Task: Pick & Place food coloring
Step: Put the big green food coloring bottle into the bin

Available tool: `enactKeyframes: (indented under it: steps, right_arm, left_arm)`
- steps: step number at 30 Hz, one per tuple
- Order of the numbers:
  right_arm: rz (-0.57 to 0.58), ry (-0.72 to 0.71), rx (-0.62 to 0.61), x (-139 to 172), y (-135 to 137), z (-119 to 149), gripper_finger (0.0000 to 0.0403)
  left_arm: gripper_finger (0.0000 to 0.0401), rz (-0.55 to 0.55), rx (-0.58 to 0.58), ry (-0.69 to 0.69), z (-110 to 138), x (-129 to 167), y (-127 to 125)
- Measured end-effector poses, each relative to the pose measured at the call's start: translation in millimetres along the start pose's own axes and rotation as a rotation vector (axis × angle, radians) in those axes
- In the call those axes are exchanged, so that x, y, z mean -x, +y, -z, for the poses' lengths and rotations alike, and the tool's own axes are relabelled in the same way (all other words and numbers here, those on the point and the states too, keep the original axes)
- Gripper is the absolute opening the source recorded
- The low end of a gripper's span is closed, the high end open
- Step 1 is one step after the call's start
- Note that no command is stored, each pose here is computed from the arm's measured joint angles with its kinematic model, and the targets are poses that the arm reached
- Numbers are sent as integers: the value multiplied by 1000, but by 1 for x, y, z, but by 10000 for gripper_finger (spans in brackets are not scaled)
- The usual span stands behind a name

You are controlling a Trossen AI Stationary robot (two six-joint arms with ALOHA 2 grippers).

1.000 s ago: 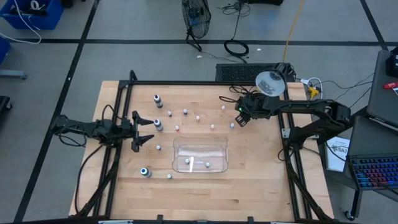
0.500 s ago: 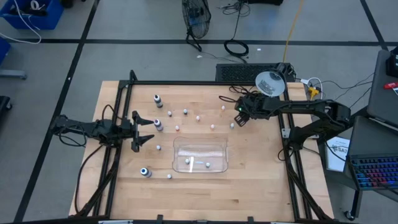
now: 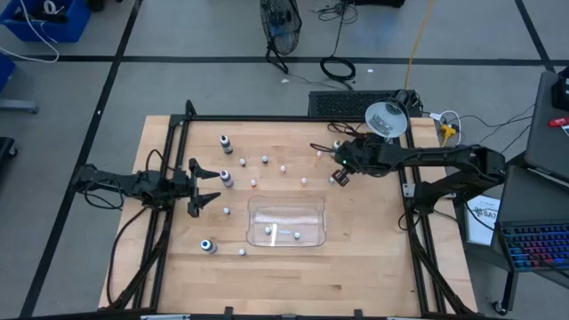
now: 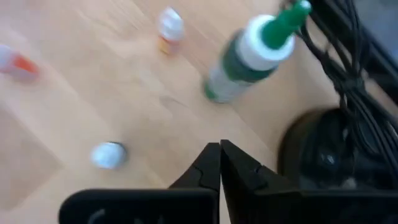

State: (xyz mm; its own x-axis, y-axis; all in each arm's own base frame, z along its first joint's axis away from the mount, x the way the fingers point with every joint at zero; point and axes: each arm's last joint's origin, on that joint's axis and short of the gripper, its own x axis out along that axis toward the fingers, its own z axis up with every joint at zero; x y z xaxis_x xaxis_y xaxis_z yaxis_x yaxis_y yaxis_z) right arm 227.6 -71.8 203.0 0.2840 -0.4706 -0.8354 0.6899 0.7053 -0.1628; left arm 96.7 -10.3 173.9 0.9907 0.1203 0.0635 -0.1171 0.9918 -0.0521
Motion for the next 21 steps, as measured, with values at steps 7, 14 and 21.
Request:
enactKeyframes:
  steps: [7,14,21]
  right_arm:
    - [-60,-124,-25,27,6,0,4]
    - [-221,-330,-48,35,5,-25,66]
    - [-190,-272,-109,45,-11,-54,206]
  left_arm:
    - [310,0,0,0,0,0,0]
    - [310,0,0,0,0,0,0]
    - [310,0,0,0,0,0,0]
